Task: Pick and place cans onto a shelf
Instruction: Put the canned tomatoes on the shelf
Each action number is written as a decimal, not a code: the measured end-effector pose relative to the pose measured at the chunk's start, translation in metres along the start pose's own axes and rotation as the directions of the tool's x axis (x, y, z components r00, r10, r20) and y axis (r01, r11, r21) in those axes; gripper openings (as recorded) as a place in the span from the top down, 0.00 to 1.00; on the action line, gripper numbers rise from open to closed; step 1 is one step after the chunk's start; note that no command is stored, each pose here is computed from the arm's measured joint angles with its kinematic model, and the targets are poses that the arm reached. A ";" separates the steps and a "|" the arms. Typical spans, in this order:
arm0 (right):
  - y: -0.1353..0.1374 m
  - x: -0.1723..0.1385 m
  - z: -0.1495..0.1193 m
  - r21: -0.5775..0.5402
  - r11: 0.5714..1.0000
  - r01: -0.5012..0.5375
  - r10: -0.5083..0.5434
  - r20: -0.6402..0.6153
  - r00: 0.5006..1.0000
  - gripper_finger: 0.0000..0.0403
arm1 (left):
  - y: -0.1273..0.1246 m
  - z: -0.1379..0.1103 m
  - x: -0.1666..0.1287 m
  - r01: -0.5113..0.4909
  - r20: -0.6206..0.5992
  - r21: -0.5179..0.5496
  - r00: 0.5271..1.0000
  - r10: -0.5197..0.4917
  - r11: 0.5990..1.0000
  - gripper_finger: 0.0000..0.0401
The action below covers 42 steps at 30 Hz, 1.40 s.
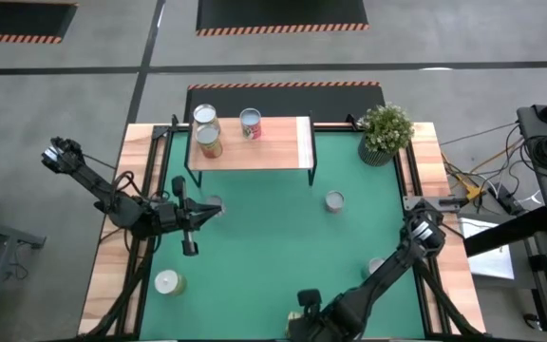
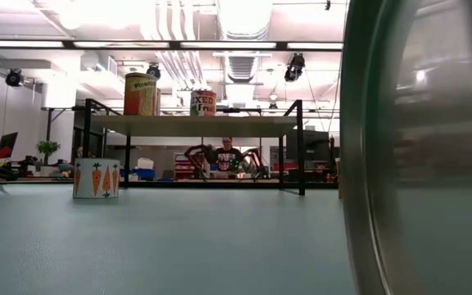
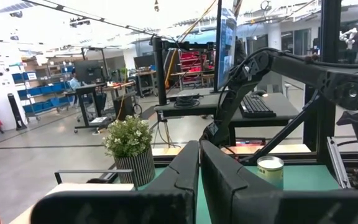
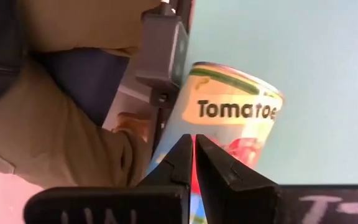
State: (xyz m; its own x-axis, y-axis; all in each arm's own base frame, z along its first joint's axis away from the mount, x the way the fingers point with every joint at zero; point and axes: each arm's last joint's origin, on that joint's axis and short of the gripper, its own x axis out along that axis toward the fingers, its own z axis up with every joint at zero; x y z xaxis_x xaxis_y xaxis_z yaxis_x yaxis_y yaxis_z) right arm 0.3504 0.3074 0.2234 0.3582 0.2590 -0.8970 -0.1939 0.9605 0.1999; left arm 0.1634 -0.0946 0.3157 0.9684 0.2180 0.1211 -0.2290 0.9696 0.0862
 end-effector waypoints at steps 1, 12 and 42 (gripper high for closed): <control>-0.001 0.001 0.000 -0.002 1.000 0.001 -0.001 0.000 1.000 0.98 | 0.000 0.000 0.000 0.000 0.000 0.000 1.000 0.000 1.000 1.00; -0.006 0.008 -0.001 -0.032 0.999 -0.025 0.025 -0.002 1.000 0.98 | 0.000 0.000 0.000 0.000 0.000 0.000 1.000 0.000 1.000 1.00; -0.064 -0.059 -0.004 0.119 0.949 0.292 -0.282 -0.092 0.955 0.80 | 0.000 -0.001 0.000 0.000 -0.002 -0.002 1.000 0.000 1.000 1.00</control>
State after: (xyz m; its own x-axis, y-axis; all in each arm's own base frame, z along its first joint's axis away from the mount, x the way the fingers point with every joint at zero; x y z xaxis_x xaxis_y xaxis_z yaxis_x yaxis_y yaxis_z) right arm 0.3379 0.2302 0.2618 0.3131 -0.0333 -0.9491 0.0296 0.9992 -0.0253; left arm 0.1637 -0.0948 0.3151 0.9686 0.2181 0.1194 -0.2288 0.9698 0.0846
